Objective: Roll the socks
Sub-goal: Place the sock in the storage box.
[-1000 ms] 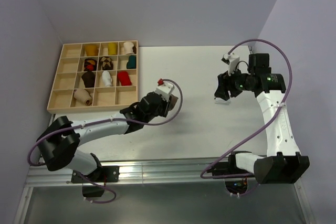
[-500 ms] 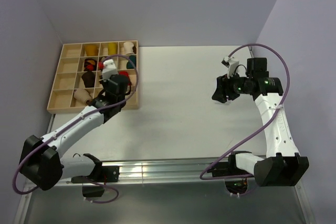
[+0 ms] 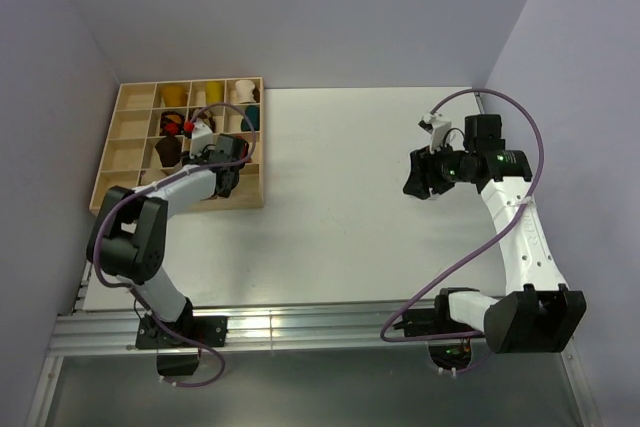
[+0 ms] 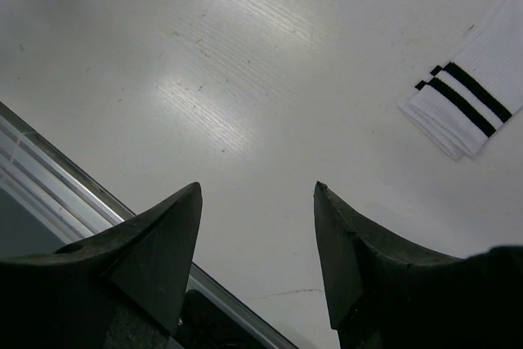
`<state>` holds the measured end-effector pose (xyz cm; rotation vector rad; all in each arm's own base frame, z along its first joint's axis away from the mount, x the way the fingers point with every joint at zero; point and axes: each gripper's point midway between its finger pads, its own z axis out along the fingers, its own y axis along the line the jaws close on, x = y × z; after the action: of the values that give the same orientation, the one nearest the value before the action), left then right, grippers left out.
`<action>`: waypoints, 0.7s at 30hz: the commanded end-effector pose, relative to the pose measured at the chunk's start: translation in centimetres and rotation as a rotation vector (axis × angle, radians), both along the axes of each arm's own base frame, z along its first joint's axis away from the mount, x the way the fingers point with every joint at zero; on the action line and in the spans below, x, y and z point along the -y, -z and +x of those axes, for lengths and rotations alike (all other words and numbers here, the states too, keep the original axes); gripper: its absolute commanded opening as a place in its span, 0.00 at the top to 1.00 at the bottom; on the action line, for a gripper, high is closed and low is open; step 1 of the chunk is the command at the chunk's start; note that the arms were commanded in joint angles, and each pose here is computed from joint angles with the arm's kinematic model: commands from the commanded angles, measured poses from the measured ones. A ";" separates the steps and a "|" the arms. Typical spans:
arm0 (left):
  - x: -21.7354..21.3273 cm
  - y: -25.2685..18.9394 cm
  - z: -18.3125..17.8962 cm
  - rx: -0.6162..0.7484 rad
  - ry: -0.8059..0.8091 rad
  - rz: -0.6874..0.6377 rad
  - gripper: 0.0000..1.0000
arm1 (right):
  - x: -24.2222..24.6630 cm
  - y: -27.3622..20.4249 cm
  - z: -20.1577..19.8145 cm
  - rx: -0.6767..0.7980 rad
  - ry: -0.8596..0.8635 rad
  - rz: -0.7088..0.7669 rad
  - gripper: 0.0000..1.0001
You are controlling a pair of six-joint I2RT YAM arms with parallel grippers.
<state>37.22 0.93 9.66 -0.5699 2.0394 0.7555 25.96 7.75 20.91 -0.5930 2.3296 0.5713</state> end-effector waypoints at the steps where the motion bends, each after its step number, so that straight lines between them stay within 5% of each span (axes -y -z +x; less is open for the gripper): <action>1: 1.0 0.2 2.1 0.019 0.021 -0.071 1.00 | 0.0 0.0 0.6 0.033 0.000 -0.011 0.36; 21: 8.0 6.8 2.0 -0.229 0.307 -0.499 1.00 | -0.6 1.6 0.7 0.016 -0.010 -0.063 0.36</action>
<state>39.40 -1.98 3.95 -0.5056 2.3547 0.4718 25.85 8.43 19.18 -0.6427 2.3639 0.5291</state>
